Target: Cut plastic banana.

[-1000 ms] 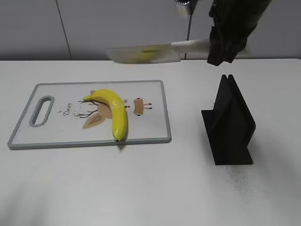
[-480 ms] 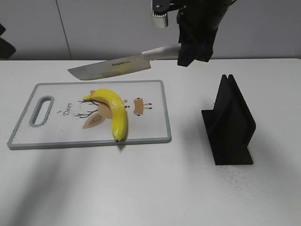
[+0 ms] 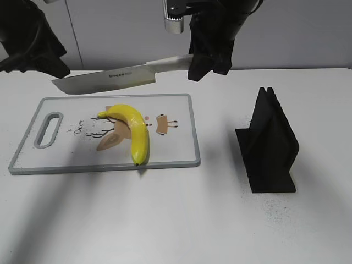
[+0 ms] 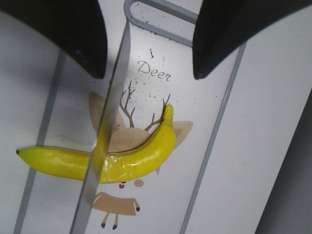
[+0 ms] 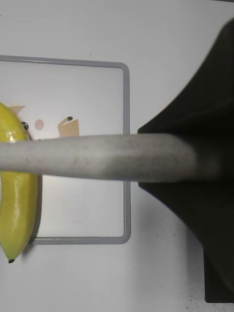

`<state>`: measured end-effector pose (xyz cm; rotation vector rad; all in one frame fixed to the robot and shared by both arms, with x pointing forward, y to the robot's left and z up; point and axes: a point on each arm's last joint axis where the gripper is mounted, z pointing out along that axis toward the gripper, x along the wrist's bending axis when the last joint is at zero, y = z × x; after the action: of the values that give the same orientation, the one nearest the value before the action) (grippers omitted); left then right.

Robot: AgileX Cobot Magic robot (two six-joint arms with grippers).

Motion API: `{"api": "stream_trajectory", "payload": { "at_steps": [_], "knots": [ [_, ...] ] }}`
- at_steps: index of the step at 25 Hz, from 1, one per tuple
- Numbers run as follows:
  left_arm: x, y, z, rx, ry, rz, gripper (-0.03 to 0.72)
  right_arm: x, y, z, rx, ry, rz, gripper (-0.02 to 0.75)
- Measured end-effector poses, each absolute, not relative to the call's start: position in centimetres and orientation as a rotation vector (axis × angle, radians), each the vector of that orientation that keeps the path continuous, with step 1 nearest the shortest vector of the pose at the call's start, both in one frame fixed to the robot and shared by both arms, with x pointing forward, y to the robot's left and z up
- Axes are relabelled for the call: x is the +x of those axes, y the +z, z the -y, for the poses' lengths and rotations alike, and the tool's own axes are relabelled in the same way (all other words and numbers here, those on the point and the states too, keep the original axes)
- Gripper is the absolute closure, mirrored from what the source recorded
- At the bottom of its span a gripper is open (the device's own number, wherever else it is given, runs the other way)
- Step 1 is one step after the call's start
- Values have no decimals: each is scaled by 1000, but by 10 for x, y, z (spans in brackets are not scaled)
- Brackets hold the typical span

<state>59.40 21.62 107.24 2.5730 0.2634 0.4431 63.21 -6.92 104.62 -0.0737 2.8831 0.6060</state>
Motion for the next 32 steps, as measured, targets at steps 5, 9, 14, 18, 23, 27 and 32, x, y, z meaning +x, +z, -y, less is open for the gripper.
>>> {"api": "stream_trajectory", "payload": {
  "at_steps": [5,9,14,18,23,27,32],
  "knots": [
    [612,1054,-207,2599,392,-213,144,641,1048,83,2,696,-2878,547],
    [618,1045,-197,2606,369,-181,166,645,1050,92,11,746,-2870,547],
    [620,1044,-191,2598,388,-170,333,645,1050,91,-9,761,-2869,547],
    [620,1044,-191,2596,392,-166,611,649,1042,90,-2,764,-2873,547],
    [620,1039,-191,2621,370,-132,687,653,1035,88,-14,765,-2861,547],
    [624,1028,-190,2632,333,-134,689,656,1026,87,-11,756,-2875,547],
    [631,1002,-180,2650,280,-135,693,661,1008,90,-18,687,-2910,547]
  ]
}}
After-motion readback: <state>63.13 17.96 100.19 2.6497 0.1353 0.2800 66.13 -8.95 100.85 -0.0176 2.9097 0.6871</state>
